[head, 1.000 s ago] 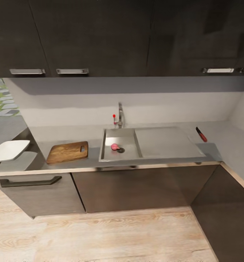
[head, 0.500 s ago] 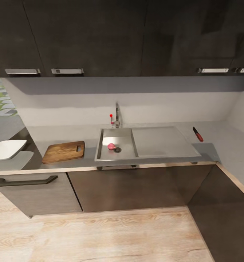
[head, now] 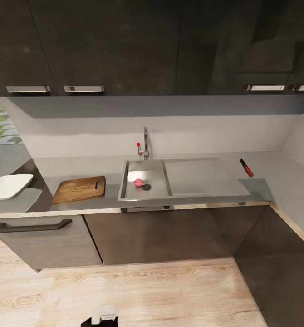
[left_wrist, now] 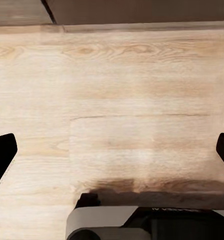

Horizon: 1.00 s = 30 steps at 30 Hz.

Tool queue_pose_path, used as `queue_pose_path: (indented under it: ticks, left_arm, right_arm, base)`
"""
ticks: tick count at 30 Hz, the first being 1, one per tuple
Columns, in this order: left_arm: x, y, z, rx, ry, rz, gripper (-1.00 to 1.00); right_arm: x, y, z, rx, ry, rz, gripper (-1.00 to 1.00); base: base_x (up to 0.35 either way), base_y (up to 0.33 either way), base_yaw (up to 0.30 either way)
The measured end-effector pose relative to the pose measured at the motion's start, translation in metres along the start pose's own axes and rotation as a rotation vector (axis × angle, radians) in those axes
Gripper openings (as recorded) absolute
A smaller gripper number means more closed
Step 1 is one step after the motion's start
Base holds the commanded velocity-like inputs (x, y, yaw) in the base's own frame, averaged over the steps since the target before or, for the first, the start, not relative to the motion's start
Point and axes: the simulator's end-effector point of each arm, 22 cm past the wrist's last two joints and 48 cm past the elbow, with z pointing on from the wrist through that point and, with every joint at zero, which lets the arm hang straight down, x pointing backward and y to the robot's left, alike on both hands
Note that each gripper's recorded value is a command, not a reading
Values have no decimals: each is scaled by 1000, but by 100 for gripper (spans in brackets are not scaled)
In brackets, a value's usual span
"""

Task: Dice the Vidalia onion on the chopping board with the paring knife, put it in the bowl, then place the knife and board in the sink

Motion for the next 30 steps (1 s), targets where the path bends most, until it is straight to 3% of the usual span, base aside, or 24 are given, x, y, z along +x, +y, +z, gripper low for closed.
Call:
queue_pose_path:
  ticks: [8, 14, 18, 22, 27, 30]
  left_arm:
    - [-136, -25, -39, 54, -113, -12, 100]
    - [-239, -61, -80, 118, -217, 65, 100]
    - [-295, -78, -105, 142, -264, 91, 100]
    - [-347, -84, -124, 146, -307, 111, 100]
    - [-445, -88, -166, 137, -423, 141, 100]
    - [-479, -89, -177, 128, -456, 152, 100]
  right_arm:
    - [1, 1, 0, -1, 2, 0, 100]
    - [1, 0, 0, 0, 3, -1, 100]
    - [3, -1, 0, 3, 5, -4, 100]
    - [3, -1, 0, 4, 6, -4, 100]
    - [3, -1, 0, 3, 6, -3, 100]
    - [3, 0, -1, 2, 7, -3, 100]
  base:
    - [0, 0, 0]
    - [0, 0, 0]
    - [0, 0, 0]
    - [0, 0, 0]
    - [0, 0, 0]
    - [0, 0, 0]
